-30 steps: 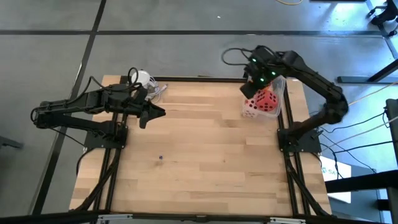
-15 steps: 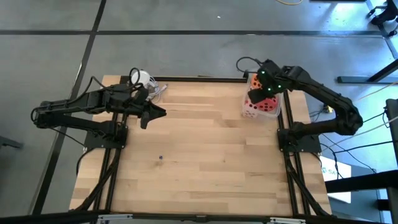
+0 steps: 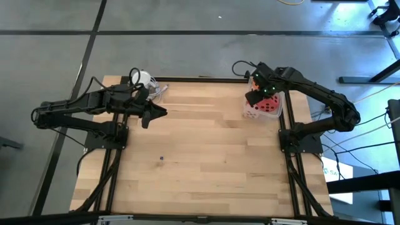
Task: Pick & Place Dice
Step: Put the small blue die into the container
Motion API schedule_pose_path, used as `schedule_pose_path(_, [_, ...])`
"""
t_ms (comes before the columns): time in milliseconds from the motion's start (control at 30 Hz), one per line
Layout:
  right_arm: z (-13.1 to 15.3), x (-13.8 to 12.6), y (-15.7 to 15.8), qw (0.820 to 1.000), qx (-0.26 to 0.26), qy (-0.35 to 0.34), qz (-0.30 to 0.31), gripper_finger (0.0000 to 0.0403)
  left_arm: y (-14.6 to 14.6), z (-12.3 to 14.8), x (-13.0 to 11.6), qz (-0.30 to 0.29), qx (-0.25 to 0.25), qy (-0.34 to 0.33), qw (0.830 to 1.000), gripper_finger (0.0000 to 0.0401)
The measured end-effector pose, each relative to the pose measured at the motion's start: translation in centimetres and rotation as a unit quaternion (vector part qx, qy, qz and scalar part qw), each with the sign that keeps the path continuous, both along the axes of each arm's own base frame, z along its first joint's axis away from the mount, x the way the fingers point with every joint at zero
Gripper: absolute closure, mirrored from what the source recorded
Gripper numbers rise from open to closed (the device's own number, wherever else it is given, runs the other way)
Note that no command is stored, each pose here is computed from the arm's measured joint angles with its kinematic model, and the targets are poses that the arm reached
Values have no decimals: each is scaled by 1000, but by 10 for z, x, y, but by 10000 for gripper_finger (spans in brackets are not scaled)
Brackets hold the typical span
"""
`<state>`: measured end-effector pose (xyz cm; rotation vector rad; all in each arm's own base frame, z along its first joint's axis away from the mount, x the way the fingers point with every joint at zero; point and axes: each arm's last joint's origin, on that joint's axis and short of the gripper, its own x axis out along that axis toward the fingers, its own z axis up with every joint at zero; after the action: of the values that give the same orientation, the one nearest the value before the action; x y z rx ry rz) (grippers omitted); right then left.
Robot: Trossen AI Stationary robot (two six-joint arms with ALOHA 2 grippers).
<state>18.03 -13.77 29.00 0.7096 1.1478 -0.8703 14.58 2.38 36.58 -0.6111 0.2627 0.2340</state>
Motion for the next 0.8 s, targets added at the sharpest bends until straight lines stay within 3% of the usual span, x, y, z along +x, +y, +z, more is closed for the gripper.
schedule_pose_path(233, [0,-1,1,1000,7,8,13,168,0,0,0,0,0,0,1000,311])
schedule_pose_path(433, [1,-4,4,1000,13,16,16,160,0,0,0,1,0,0,1000,311])
schedule_pose_path(533, [17,-11,13,1000,6,18,21,166,1,-2,4,-9,20,12,1000,311])
schedule_pose_path(667, [49,-19,28,999,-28,-33,18,176,1,-20,12,-41,35,100,994,311])
schedule_pose_path(800, [78,-29,45,993,-59,-99,7,186,-2,-47,18,-101,16,237,966,311])
